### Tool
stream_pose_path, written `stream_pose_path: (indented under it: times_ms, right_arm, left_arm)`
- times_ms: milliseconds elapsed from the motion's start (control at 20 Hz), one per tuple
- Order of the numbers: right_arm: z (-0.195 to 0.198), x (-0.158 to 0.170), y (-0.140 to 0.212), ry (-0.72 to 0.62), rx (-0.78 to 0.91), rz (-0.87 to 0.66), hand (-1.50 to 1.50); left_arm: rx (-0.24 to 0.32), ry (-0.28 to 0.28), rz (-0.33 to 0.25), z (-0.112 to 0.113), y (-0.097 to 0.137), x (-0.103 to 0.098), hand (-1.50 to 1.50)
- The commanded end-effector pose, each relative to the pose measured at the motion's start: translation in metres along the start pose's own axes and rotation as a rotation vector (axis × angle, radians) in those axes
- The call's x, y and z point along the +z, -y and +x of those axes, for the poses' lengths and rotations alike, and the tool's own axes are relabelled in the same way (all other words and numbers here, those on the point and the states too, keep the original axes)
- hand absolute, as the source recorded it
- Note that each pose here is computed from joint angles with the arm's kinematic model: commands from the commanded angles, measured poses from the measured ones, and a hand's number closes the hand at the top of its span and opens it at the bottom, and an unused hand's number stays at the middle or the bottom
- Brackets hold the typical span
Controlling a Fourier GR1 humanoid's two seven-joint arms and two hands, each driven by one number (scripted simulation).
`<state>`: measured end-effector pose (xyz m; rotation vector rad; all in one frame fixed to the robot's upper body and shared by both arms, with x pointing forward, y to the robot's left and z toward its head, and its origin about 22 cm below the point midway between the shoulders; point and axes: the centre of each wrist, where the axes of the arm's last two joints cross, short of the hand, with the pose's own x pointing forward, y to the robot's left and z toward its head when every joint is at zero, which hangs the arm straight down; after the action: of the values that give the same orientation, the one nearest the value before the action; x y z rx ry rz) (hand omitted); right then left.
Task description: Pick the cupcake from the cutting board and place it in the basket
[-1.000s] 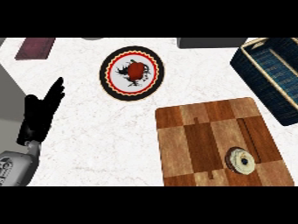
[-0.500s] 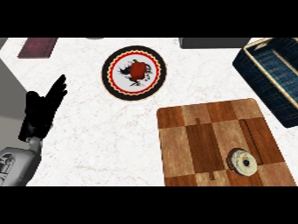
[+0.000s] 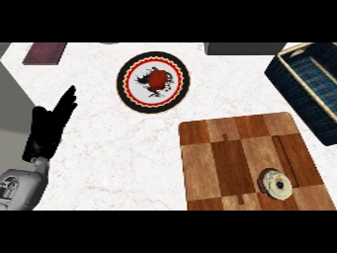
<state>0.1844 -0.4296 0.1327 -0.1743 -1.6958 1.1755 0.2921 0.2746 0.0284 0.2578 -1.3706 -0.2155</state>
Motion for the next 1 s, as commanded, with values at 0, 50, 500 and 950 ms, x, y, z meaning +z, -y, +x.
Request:
stream_pose_path:
  times_ms: [0, 50, 500, 950]
  right_arm:
    - [-0.001, -0.020, -0.007, 0.047, -0.036, 0.031, -1.50]
    - [-0.016, -0.016, -0.028, 0.039, -0.042, 0.062, -1.50]
    - [-0.015, -0.061, -0.054, 0.029, -0.041, 0.100, -1.50]
    - [-0.031, -0.068, -0.087, 0.050, -0.047, 0.067, -1.50]
  left_arm:
    - [-0.021, -0.009, -0.006, -0.017, -0.016, 0.006, 0.00]
    - [-0.002, -0.011, 0.009, -0.016, -0.016, -0.007, 0.00]
    - [-0.013, -0.032, 0.015, 0.006, 0.006, -0.015, 0.00]
    - [-0.003, -0.014, 0.019, 0.001, 0.009, 0.009, 0.00]
